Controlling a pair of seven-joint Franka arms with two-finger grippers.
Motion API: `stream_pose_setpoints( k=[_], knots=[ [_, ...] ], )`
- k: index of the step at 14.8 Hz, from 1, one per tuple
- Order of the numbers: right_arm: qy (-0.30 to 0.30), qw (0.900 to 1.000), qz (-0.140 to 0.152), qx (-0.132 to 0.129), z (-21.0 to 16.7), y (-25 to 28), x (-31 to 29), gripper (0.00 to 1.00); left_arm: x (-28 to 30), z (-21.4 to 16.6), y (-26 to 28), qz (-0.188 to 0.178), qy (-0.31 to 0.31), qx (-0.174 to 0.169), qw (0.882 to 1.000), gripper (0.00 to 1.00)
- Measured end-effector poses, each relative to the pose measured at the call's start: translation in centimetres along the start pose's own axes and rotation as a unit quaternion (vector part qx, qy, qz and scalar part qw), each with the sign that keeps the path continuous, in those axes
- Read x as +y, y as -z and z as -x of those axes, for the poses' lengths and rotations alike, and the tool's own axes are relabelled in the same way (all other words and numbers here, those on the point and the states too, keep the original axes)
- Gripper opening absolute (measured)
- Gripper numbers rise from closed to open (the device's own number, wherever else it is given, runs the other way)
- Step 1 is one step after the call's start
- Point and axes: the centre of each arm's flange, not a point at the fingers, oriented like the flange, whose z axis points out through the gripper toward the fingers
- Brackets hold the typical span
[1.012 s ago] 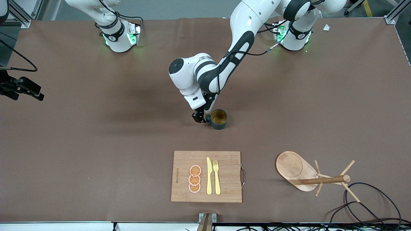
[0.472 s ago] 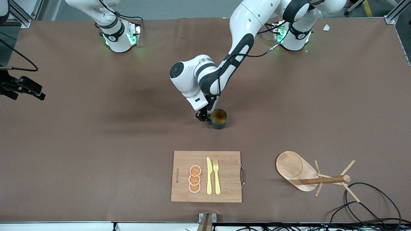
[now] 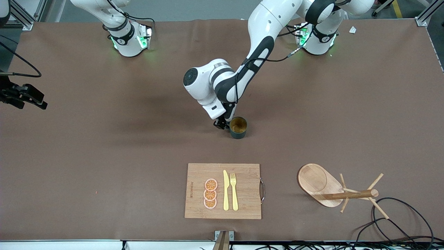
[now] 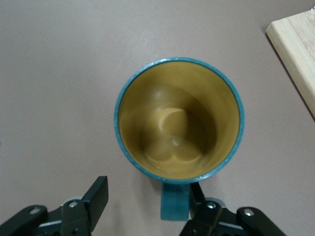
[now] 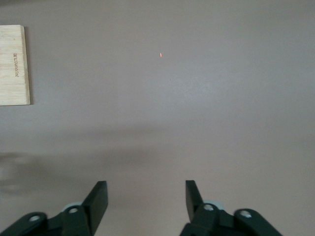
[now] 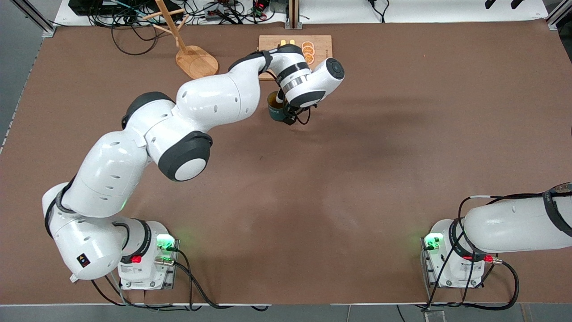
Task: Pass cup and hang on rack
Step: 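Grasp the mug rim with the left gripper and open the right gripper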
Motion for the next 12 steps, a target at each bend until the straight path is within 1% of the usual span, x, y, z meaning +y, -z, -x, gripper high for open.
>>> stream_pose_setpoints(
  k=[1,2,3,4,5,6,7,8,10,11,12],
  knots=[
    [0.0,1.0,0.0,0.0,0.0,0.0,0.0,0.58,-0.1,0.1,0.1,0.0,-0.004,-0.001,1.0,0.69],
    [0.0,1.0,0.0,0.0,0.0,0.0,0.0,0.47,-0.2,0.3,0.2,0.001,-0.008,-0.001,1.0,0.69],
    [0.0,1.0,0.0,0.0,0.0,0.0,0.0,0.42,-0.2,0.4,0.3,0.001,-0.012,-0.002,1.0,0.65],
    [0.0,1.0,0.0,0.0,0.0,0.0,0.0,0.42,-0.3,0.5,0.3,0.001,-0.015,-0.002,1.0,0.62],
    [0.0,1.0,0.0,0.0,0.0,0.0,0.0,0.47,-0.4,0.6,0.4,0.002,-0.016,-0.003,1.0,0.61],
    [0.0,1.0,0.0,0.0,0.0,0.0,0.0,0.56,-0.4,0.8,0.5,0.006,-0.017,-0.006,1.0,0.58],
    [0.0,1.0,0.0,0.0,0.0,0.0,0.0,0.64,-0.4,1.1,0.7,0.011,-0.019,-0.011,1.0,0.58],
    [0.0,1.0,0.0,0.0,0.0,0.0,0.0,0.75,-0.4,1.2,0.8,0.014,-0.019,-0.013,1.0,0.58],
    [0.0,1.0,0.0,0.0,0.0,0.0,0.0,0.93,-0.4,1.3,0.9,0.016,-0.02,-0.015,1.0,0.56],
    [0.0,1.0,0.0,0.0,0.0,0.0,0.0,0.99,-0.4,1.3,0.9,0.016,-0.02,-0.015,1.0,0.53],
    [0.0,1.0,0.0,0.0,0.0,0.0,0.0,0.99,-0.4,1.3,0.9,0.016,-0.02,-0.015,1.0,0.53]
  ],
)
